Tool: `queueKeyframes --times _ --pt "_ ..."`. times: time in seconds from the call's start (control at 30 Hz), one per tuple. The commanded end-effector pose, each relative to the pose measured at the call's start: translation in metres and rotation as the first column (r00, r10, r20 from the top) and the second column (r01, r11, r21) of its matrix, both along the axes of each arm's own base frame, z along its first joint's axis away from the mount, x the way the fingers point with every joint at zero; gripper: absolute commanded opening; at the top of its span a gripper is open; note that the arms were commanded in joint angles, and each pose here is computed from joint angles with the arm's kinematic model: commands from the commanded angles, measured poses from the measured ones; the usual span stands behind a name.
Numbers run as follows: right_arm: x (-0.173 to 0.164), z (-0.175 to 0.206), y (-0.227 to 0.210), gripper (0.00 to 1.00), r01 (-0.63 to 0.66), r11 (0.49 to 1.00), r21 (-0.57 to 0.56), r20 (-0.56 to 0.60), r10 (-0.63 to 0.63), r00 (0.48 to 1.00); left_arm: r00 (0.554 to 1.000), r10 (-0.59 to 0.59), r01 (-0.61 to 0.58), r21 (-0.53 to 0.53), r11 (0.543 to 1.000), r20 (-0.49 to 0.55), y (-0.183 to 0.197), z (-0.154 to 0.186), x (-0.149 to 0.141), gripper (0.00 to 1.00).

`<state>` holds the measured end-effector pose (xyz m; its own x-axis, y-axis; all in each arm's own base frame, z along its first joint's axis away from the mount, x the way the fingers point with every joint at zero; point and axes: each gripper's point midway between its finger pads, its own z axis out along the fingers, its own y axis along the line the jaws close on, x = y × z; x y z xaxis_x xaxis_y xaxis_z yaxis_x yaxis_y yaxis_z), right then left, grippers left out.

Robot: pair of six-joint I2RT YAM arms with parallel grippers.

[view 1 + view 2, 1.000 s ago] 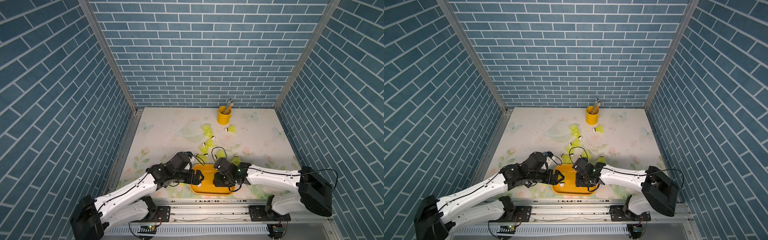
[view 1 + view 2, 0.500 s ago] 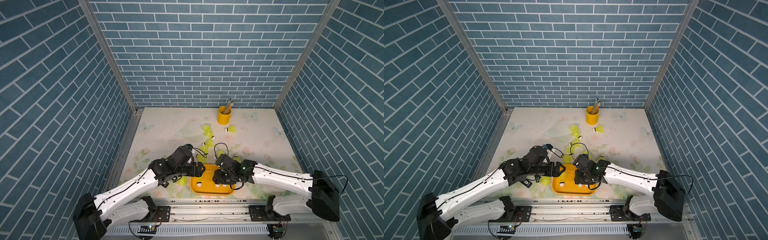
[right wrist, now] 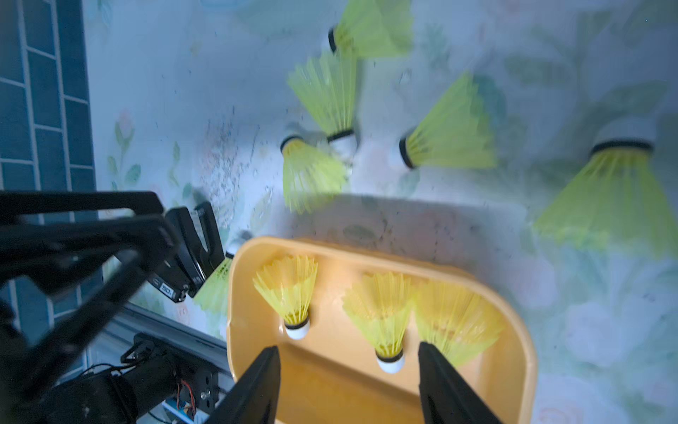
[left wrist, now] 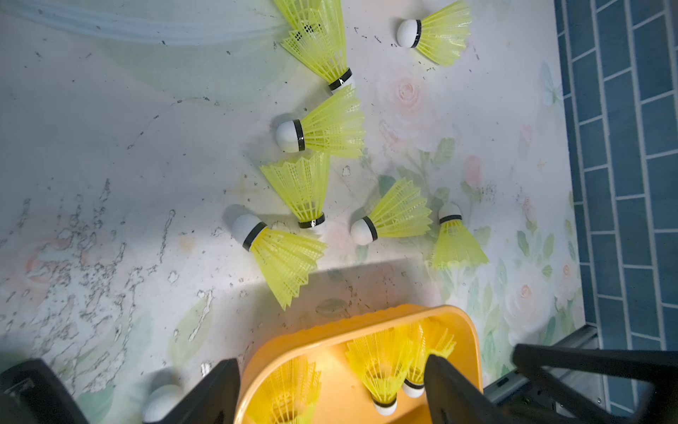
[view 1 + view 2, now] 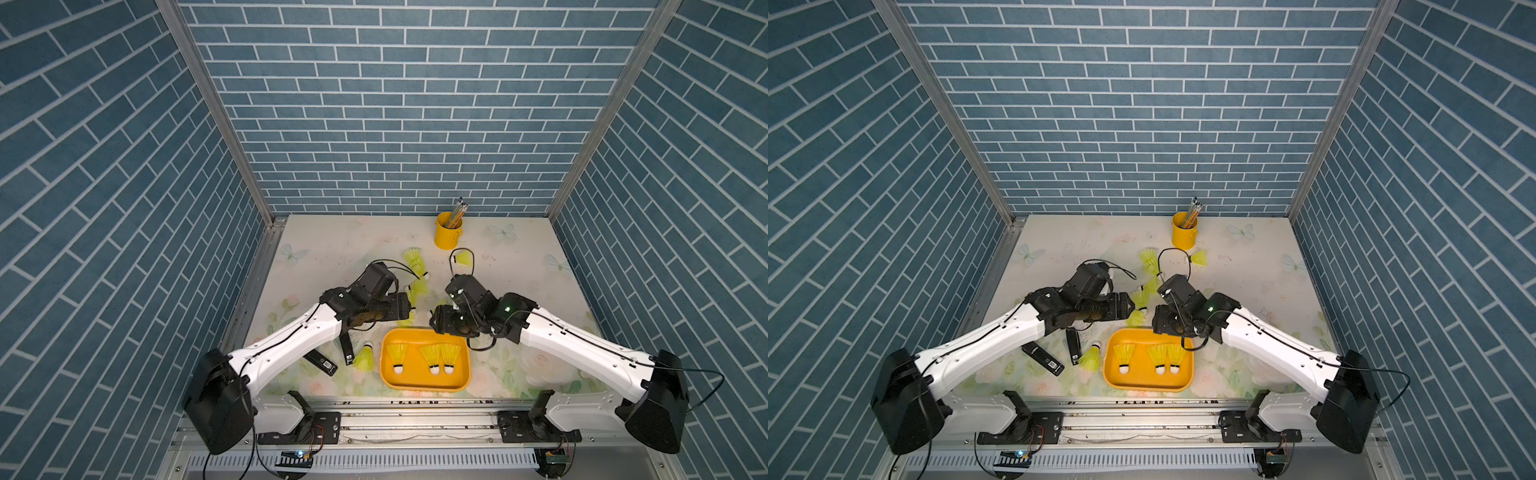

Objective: Put the shuttlecocks into the storage box
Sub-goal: Pick up the shuttlecock at the center of the board.

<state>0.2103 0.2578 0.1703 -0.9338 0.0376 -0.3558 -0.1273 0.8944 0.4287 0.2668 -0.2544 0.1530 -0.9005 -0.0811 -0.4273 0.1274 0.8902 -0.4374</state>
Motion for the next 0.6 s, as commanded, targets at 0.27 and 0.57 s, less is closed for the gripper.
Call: queueKeyframes --times 0.27,0.57 --pt "0.065 0.013 -0.028 1.0 -0.103 0.991 0.087 0.067 0.097 0.993 0.998 0.057 -0.054 0.087 0.995 -0.033 -0.03 -0.046 0.052 0.78" --pt "0.074 0.001 -0.05 1.0 -0.04 0.99 0.138 0.039 0.035 0.999 0.997 0.058 -0.05 0.152 0.987 -0.047 -0.041 -0.075 0.063 0.67"
